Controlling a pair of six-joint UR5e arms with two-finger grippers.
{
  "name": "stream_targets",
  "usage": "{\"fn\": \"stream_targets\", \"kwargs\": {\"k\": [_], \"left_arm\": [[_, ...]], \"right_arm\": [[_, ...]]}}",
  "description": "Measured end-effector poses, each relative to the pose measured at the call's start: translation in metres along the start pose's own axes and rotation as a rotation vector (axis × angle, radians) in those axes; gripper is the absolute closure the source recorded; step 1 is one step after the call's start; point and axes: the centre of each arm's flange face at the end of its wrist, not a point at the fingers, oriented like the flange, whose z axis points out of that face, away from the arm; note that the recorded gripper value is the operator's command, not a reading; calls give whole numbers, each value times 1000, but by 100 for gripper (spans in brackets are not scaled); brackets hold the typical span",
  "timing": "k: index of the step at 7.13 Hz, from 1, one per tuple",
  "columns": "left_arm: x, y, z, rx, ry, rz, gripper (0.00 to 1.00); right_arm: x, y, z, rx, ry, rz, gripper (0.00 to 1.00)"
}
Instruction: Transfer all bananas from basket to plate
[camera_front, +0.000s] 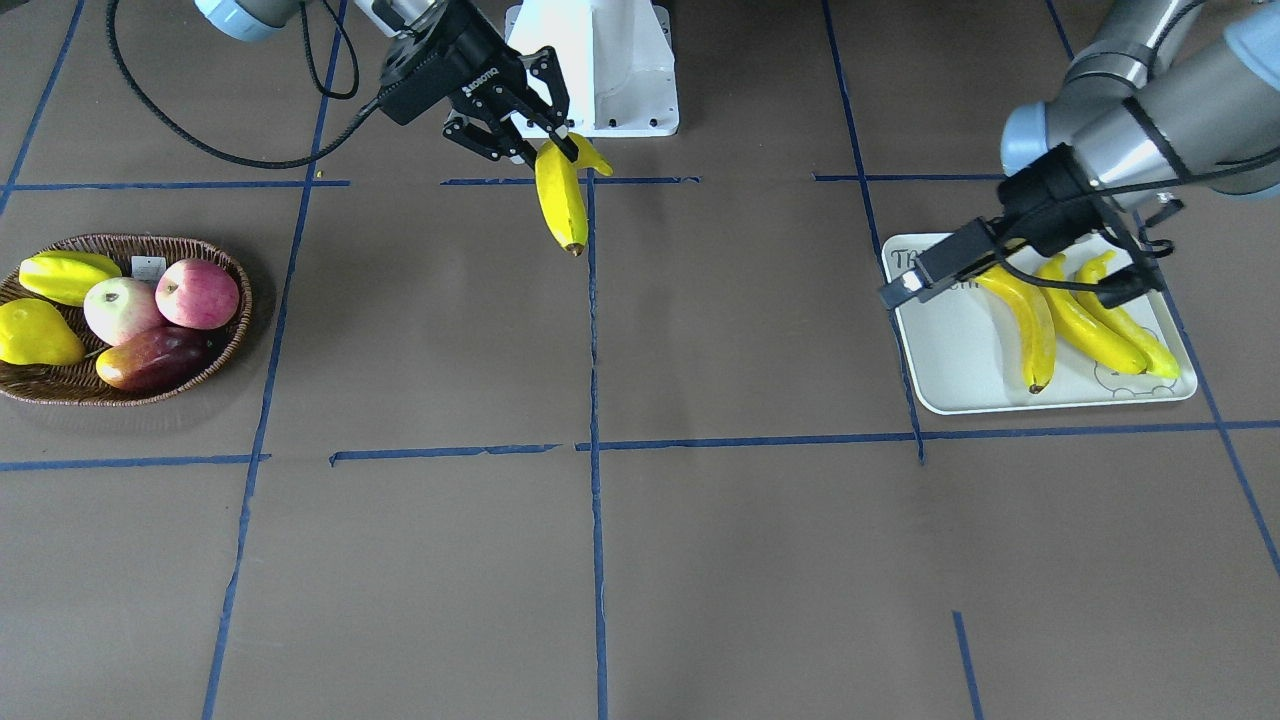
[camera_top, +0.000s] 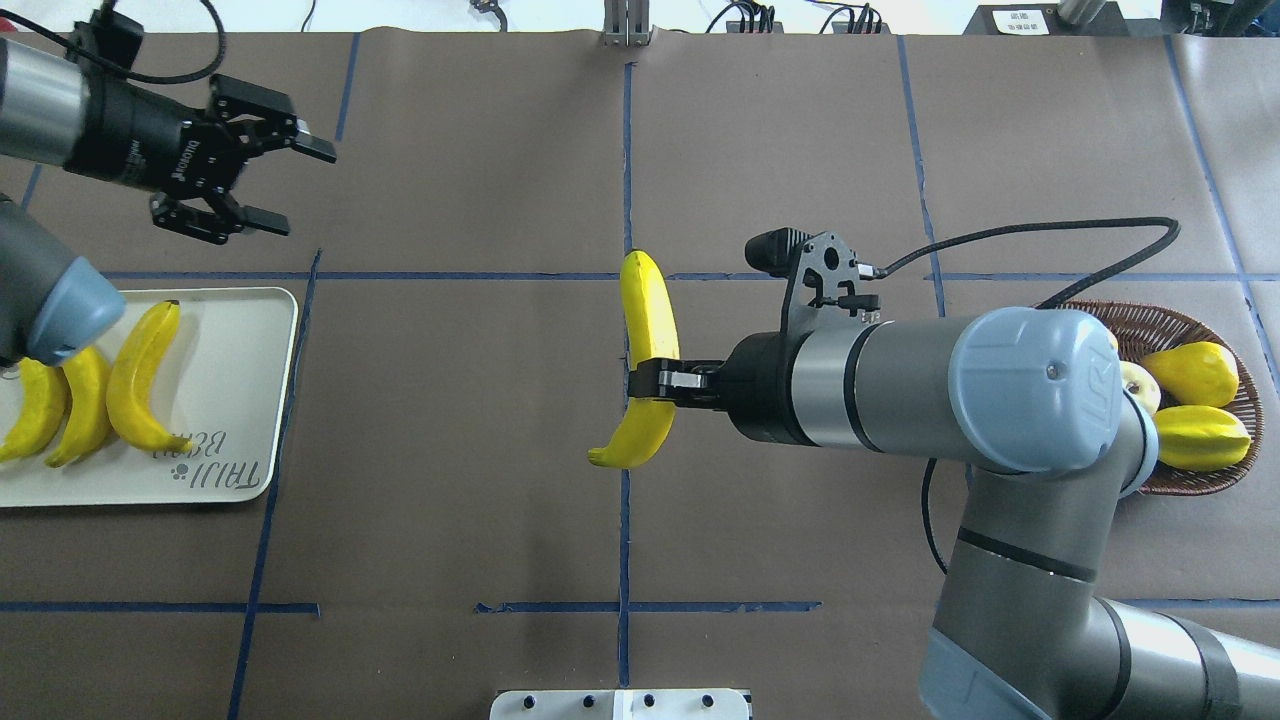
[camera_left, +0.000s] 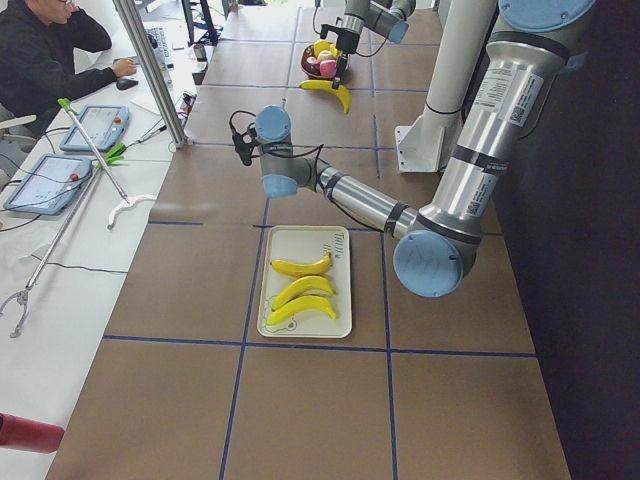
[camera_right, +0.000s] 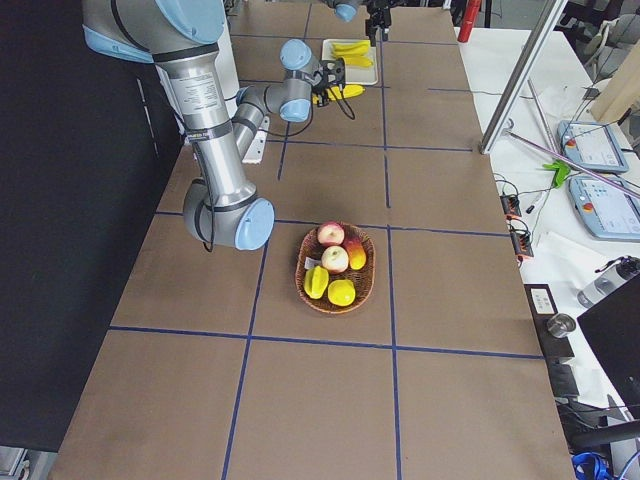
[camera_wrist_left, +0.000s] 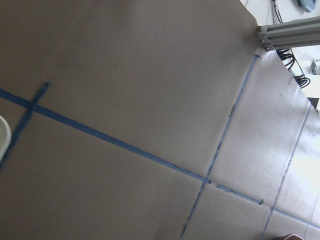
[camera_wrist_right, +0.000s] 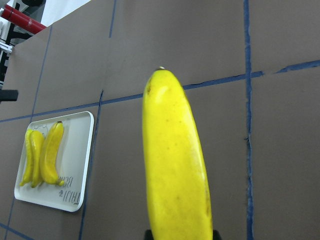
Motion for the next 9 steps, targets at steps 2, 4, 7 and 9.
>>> {"fn": "stream_targets", "kwargs": {"k": [2, 4, 7, 9], "left_arm": [[43, 55, 45, -74, 48, 2, 1], [69, 105, 80, -163, 76, 60, 1], [72, 162, 129, -189, 110, 76, 10], [70, 181, 144, -188, 122, 76, 98]], "right_arm": [[-8, 11, 6, -9, -20, 1, 99], [-10, 12, 8, -13, -22, 1, 99], [-18, 12, 8, -14, -36, 1, 99], [-19, 12, 8, -15, -37, 0, 99]]}}
